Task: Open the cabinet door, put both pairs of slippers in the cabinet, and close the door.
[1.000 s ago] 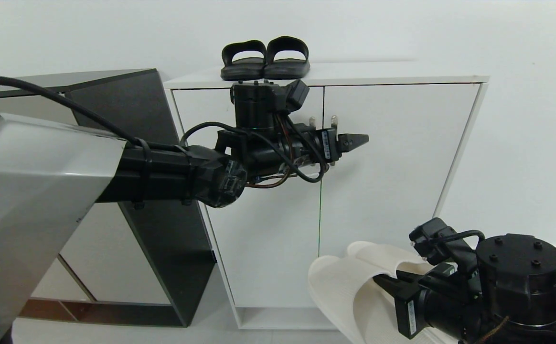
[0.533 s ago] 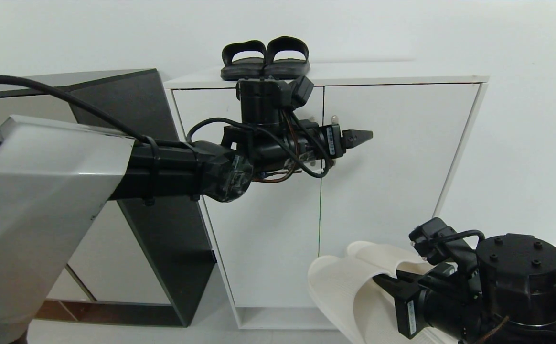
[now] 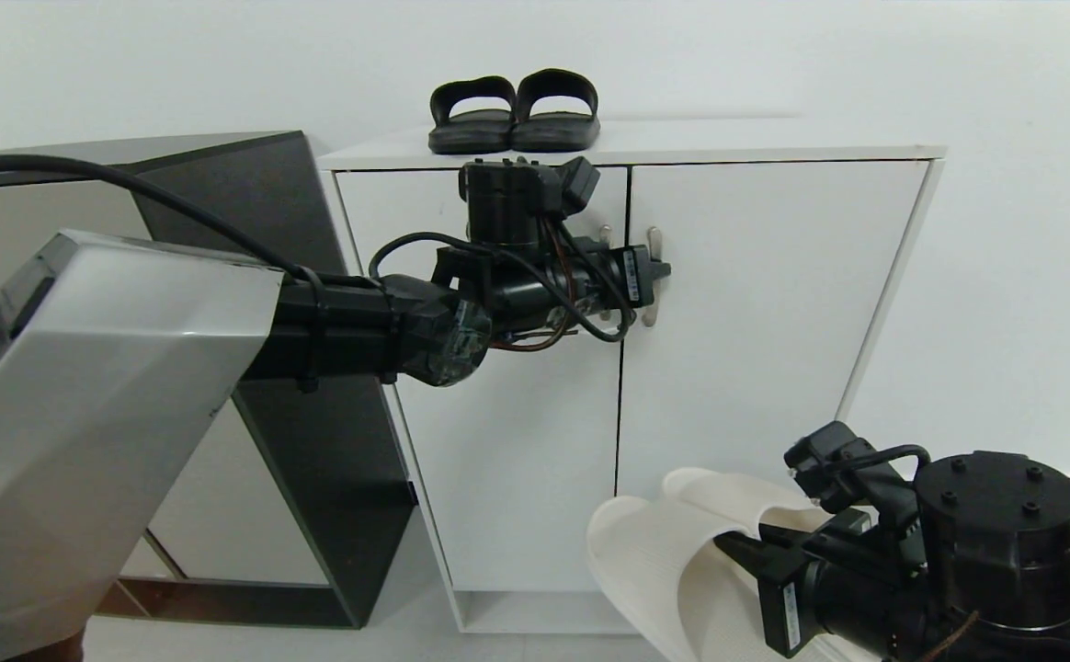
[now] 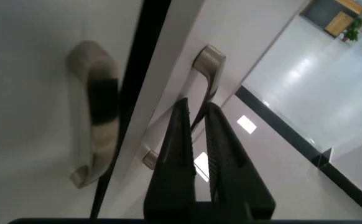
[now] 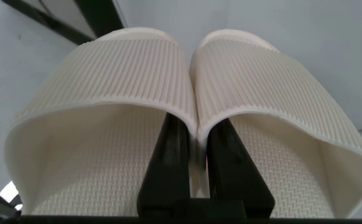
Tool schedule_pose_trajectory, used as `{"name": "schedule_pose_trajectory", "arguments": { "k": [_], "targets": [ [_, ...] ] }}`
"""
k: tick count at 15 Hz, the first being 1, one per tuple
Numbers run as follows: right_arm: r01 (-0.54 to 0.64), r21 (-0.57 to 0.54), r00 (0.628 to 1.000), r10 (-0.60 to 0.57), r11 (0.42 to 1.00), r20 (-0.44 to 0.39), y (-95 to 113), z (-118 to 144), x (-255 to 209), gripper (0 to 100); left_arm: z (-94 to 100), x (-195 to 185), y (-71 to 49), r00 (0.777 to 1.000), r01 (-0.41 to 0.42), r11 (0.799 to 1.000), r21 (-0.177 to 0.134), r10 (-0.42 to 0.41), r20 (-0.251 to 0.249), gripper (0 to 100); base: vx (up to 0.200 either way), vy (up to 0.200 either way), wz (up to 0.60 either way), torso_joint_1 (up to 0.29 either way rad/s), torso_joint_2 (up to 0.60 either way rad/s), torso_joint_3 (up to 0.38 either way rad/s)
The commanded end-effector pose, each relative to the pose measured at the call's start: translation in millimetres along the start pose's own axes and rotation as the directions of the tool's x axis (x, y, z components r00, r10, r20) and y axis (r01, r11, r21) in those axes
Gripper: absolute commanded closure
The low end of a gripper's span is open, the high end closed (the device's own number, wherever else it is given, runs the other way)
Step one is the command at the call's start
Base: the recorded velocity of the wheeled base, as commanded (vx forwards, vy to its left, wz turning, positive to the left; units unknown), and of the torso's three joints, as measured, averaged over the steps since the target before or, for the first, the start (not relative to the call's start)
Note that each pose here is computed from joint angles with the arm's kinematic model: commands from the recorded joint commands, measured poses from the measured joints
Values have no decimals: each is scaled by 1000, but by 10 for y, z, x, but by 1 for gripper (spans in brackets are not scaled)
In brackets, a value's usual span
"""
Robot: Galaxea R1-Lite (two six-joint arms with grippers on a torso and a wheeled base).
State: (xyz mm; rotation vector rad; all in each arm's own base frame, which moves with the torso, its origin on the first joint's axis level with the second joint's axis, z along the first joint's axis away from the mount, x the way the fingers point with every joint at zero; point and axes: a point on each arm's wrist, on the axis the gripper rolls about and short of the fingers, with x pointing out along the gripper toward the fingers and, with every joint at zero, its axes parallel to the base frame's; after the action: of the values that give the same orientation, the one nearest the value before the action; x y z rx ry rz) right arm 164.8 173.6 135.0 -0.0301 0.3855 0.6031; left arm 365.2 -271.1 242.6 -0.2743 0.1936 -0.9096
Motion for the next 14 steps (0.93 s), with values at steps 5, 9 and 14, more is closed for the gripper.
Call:
{"name": "schedule_pose_trajectory", "arguments": {
  "k": [5,9,14],
  "targets": [
    [-85,1,996,85,996,1,10,12,-69,100,67,-134,-135,1000,21,1000,-3,-21,3,100,0,0,0,0,0,0],
    [-220,-21,975,220,975,-14,-4,-47,-238,100,36,-410,-381,998,52,999,-6,-52,-27,100,0,0,0,0,0,0],
    [-249,-24,968,249,968,-10,-8,-52,-308,100,-76,-759,-661,995,95,995,5,-95,-38,100,0,0,0,0,0,0]
  ]
}}
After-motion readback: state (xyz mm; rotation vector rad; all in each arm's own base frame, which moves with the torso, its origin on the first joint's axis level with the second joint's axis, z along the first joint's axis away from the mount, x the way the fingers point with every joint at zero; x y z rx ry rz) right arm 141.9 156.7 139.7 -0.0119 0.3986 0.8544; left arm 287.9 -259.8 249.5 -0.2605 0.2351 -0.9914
